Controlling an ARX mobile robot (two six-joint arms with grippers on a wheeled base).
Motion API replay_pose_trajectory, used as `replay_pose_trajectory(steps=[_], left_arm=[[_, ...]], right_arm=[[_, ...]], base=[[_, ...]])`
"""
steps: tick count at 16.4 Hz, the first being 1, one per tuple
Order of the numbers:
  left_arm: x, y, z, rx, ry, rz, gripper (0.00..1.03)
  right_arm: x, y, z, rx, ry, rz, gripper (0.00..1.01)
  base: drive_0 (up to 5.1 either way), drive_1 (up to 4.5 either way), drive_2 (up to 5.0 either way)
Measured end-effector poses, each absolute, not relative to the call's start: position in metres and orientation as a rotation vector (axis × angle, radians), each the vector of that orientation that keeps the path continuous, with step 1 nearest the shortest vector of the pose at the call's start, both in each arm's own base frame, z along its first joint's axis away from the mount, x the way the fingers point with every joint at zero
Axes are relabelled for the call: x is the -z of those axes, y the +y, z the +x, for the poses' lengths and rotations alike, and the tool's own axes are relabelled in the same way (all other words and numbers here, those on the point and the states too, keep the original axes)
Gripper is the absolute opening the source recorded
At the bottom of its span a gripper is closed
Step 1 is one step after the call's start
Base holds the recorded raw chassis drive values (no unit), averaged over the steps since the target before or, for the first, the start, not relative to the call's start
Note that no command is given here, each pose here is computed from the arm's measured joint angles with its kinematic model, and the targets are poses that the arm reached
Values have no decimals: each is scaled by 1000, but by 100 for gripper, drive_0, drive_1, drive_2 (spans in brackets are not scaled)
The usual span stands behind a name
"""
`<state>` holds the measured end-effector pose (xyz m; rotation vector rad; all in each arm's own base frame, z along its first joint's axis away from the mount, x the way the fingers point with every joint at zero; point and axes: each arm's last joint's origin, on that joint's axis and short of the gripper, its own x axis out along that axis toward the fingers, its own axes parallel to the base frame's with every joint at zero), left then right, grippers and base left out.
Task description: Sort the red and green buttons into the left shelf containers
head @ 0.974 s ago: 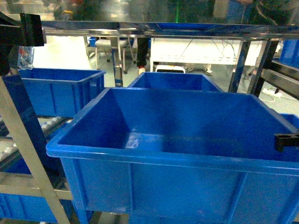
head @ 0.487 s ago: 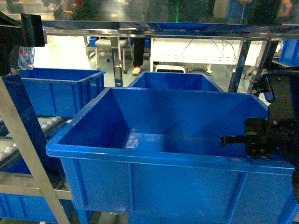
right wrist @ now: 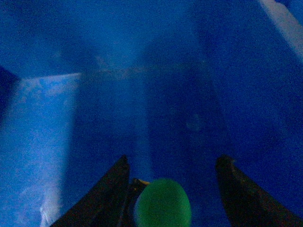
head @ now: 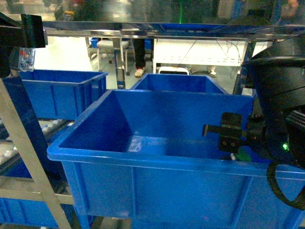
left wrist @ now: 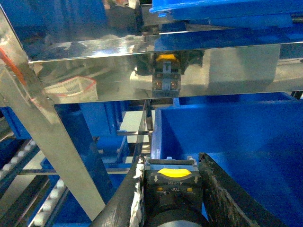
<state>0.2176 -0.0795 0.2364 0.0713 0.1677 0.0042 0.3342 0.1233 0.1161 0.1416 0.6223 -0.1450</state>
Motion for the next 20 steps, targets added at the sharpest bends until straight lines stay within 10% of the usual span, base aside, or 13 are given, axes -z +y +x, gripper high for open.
replay_pose_trajectory(steps=[4,11,15,20], left_arm=[[-236,-79,218,-4,168,71,28],[-236,-79,218,-4,168,71,28],[-236,-79,218,-4,168,71,28],[-236,-79,218,-4,167,71,28]], right_arm=[[-128,119,331,206,433,130,100],[-159,69,225,175,190,-224,98],[-210,-1,184,304,93,-128,98],[-189,-2,118,331,168,-58,98]], base=[[0,0,0],[0,0,0],[0,0,0],[0,0,0]])
